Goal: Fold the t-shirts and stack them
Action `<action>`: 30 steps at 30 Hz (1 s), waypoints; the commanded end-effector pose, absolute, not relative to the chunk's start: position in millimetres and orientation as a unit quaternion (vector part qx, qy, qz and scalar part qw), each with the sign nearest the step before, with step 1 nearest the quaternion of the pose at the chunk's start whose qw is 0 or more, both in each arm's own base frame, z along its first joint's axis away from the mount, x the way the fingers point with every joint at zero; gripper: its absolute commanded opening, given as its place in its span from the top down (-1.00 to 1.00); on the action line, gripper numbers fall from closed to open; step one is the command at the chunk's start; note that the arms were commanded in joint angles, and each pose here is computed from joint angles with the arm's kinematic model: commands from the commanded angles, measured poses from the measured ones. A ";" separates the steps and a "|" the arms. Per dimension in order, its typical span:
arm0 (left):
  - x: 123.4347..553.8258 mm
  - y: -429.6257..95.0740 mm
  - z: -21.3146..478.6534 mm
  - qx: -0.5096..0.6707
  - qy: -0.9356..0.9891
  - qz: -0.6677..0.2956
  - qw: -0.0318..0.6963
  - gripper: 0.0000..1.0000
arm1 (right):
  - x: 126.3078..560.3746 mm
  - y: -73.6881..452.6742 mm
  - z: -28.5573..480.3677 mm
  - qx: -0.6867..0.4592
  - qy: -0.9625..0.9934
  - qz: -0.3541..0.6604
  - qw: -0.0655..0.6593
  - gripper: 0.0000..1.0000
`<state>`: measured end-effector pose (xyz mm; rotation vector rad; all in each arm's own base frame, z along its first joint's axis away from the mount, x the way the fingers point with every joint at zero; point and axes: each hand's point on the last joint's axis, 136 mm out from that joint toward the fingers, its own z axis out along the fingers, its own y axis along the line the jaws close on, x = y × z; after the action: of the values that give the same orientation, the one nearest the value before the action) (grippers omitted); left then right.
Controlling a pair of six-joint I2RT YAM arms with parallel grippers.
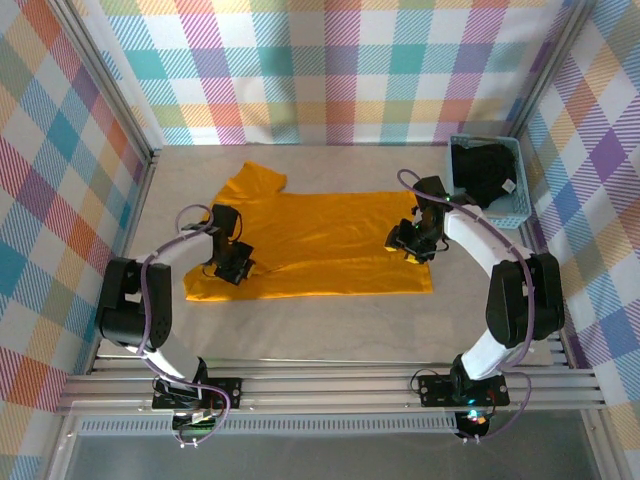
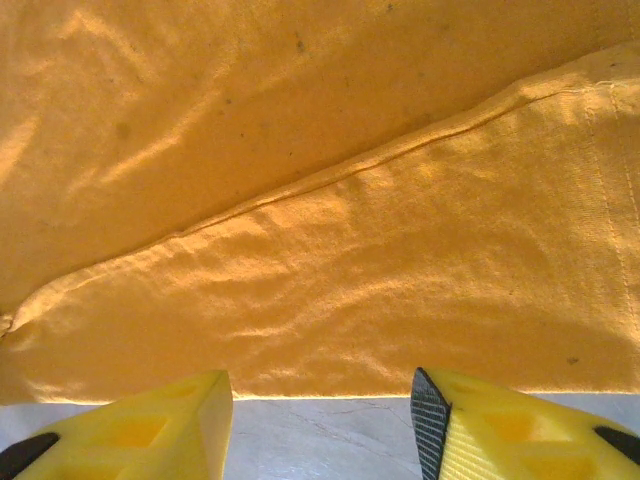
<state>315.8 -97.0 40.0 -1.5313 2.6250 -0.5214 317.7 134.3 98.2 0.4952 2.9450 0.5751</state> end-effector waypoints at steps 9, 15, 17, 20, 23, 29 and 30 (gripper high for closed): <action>363.5 -126.4 57.1 -0.360 0.925 -0.119 0.040 1.00 | 323.1 139.2 103.9 0.165 0.965 0.196 0.050 0.00; 380.1 -138.3 52.7 -0.289 0.953 -0.086 0.037 1.00 | 320.6 137.9 104.0 0.164 0.966 0.194 0.049 0.00; 383.6 -144.7 50.8 -0.258 0.963 -0.075 0.034 1.00 | 319.4 137.7 102.9 0.165 0.966 0.194 0.047 0.00; 386.2 -150.2 48.3 -0.216 0.975 -0.048 0.031 1.00 | 317.4 138.0 100.8 0.165 0.966 0.194 0.044 -0.01; 387.4 -144.6 47.3 -0.203 0.978 -0.020 0.035 0.70 | 317.4 138.8 99.3 0.164 0.966 0.196 0.041 -0.01; 390.9 -130.9 88.9 -0.220 0.970 -0.015 0.100 -0.12 | 313.4 134.4 82.7 0.172 0.967 0.187 0.024 -0.02; 386.4 -128.6 94.3 -0.226 0.968 -0.018 0.106 -0.12 | 312.3 132.1 76.4 0.177 0.967 0.183 0.019 -0.01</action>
<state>392.6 -142.7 52.8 -0.6726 2.9415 -0.0750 319.5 134.3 93.3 0.5060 2.9540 0.5712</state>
